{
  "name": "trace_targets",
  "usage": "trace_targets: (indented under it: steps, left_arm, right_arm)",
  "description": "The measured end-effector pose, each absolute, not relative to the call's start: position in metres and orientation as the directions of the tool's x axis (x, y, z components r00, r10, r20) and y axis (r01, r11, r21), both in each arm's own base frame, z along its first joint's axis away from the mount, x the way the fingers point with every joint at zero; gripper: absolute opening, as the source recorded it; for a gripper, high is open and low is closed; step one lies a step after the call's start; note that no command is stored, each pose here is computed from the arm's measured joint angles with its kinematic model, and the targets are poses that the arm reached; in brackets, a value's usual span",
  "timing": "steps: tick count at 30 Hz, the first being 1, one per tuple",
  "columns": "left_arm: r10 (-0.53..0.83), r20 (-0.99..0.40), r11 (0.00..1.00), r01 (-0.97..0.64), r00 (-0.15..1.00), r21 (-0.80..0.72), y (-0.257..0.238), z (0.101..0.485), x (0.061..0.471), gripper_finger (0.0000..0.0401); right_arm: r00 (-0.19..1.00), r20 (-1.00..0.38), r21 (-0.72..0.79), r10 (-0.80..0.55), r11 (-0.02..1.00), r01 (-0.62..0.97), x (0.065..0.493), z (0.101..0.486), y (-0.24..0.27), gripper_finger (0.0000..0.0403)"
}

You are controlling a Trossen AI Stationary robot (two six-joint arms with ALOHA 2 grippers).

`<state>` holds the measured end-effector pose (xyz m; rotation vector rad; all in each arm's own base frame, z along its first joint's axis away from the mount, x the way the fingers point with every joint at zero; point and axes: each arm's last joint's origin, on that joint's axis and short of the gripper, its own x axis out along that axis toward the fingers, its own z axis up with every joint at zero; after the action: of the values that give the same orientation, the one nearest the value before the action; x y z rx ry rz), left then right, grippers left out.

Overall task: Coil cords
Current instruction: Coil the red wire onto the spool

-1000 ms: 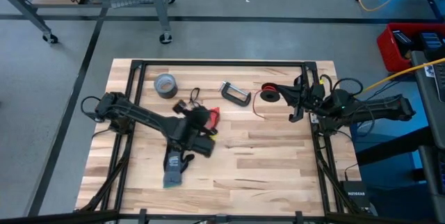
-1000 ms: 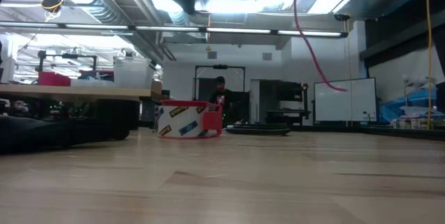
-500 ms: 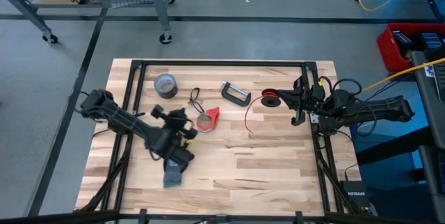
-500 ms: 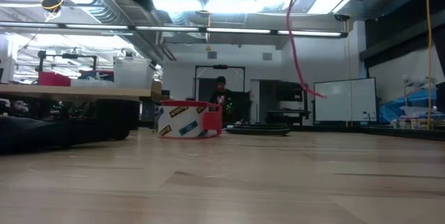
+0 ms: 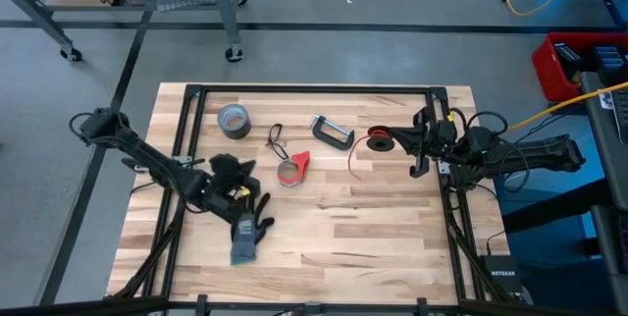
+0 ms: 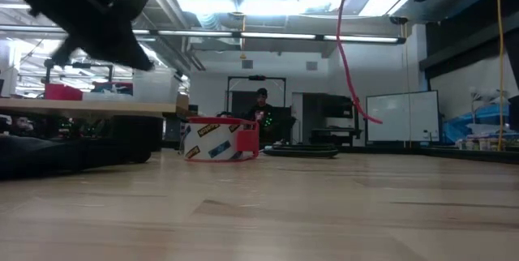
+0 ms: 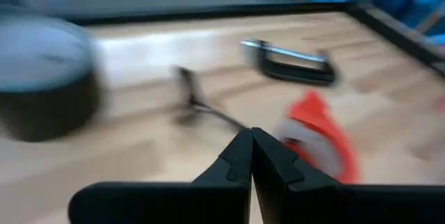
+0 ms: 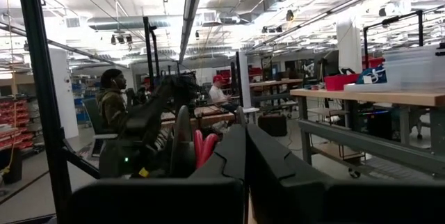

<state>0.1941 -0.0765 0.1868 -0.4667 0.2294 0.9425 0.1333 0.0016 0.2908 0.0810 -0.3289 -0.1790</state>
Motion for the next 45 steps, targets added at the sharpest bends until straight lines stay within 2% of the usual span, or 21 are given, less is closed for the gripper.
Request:
trace_targets:
  steps: [7,10,14,18,23,26,31,36,40,45]
  left_arm:
    - [0.477,-0.226,0.716,-0.525,0.849,-0.461,-0.075,0.174,0.229,0.0000]
    - [0.425,-0.126,0.769,-0.431,0.896,-0.472,-0.069,0.179,0.243,0.0000]
    - [0.464,-0.107,0.745,-0.453,0.879,-0.490,-0.059,0.176,0.257,0.0000]
    - [0.488,-0.134,0.675,-0.470,0.863,-0.568,-0.054,0.167,0.265,0.0000]
    - [0.335,-0.203,0.679,-0.385,0.920,-0.625,-0.052,0.151,0.273,0.0002]
    - [0.300,-0.228,0.678,-0.375,0.926,-0.632,-0.055,0.145,0.282,0.0017]
    - [0.295,-0.215,0.746,-0.365,0.931,-0.557,-0.062,0.146,0.305,0.0069]
    - [0.297,-0.177,0.851,-0.345,0.938,-0.396,-0.067,0.153,0.332,0.0116]
    - [0.302,-0.170,0.899,-0.340,0.938,-0.278,-0.070,0.153,0.346,0.0123]
    - [0.313,-0.176,0.920,-0.344,0.933,-0.188,-0.071,0.147,0.358,0.0112]
  right_arm:
    - [0.923,0.344,0.109,-0.172,0.984,0.142,0.144,0.292,0.003,0.0005]
    - [0.919,0.359,0.111,-0.163,0.985,0.132,0.151,0.291,0.003,0.0005]
    - [0.924,0.347,0.139,-0.162,0.983,0.121,0.161,0.287,0.004,0.0005]
    - [0.924,0.347,0.152,-0.162,0.982,0.115,0.171,0.283,0.005,0.0005]
    - [0.923,0.349,0.155,-0.161,0.981,0.113,0.181,0.279,0.005,0.0005]
    - [0.922,0.351,0.155,-0.162,0.981,0.113,0.186,0.276,0.006,0.0005]
    - [0.928,0.336,0.178,-0.161,0.978,0.106,0.192,0.271,0.006,0.0005]
    - [0.926,0.342,0.181,-0.160,0.978,0.103,0.195,0.270,0.006,0.0005]
    - [0.920,0.359,0.184,-0.160,0.978,0.098,0.195,0.272,0.006,0.0005]
    - [0.910,0.392,0.179,-0.134,0.982,0.068,0.194,0.275,0.007,0.0005]
